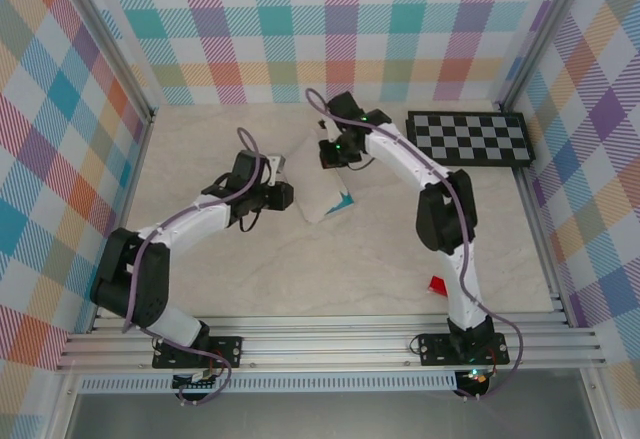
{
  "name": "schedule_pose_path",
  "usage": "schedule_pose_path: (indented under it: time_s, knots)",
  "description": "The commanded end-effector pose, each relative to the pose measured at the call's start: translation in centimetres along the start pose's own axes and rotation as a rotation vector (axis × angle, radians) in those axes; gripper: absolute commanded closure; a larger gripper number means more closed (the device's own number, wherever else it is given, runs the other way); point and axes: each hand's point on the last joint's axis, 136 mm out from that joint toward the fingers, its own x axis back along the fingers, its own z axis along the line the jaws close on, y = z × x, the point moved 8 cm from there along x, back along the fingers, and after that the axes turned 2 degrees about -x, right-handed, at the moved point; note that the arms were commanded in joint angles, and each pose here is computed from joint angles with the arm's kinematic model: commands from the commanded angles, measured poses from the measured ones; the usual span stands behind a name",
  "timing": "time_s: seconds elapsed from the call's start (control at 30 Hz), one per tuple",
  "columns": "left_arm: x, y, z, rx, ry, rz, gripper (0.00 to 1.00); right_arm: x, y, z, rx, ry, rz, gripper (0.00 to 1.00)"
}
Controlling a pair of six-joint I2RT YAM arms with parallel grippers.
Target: Fold the paper box
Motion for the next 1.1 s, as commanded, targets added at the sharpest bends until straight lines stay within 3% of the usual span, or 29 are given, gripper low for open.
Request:
schedule_pose_path:
  time_s: [0.0, 0.07, 0.2, 0.3, 0.4, 0.53, 0.67, 0.83, 1.07]
  knots:
    - [1.7, 0.7, -0.9, 0.02, -0.073, -0.13, 0.69, 4.7, -0.3, -2.6, -0.405, -0.055, -0.221, 0.99]
    - [2.6, 0.4, -2.2, -0.093, -0.077, -0.212, 0.6, 7.1, -2.0, -3.4, -0.583, -0.103, -0.286, 0.97]
    - [4.0, -1.2, -6.7, -0.463, -0.183, -0.387, 0.54, 10.8, -5.3, -3.8, -0.846, -0.267, -0.265, 0.96]
    - [4.3, -1.9, -8.1, -0.54, -0.293, -0.466, 0.49, 13.3, -7.9, -3.9, -1.008, -0.436, -0.257, 0.95]
    - [3.6, -2.4, -9.7, -0.651, -0.361, -0.459, 0.46, 14.5, -9.8, -3.8, -1.137, -0.454, -0.236, 0.94]
    - [2.7, -2.5, -11.5, -0.632, -0.414, -0.488, 0.45, 15.5, -11.1, -4.0, -1.229, -0.454, -0.307, 0.91]
    - [2.7, -3.7, -15.2, -0.698, -0.445, -0.503, 0.45, 16.0, -10.7, -4.0, -1.241, -0.463, -0.352, 0.9]
    - [2.8, -4.0, -17.6, -0.675, -0.367, -0.557, 0.49, 15.4, -10.5, -4.1, -1.251, -0.51, -0.338, 0.9]
    - [-0.5, -4.1, -18.4, -0.666, -0.275, -0.543, 0.54, 15.2, -10.6, -4.3, -1.271, -0.517, -0.356, 0.89]
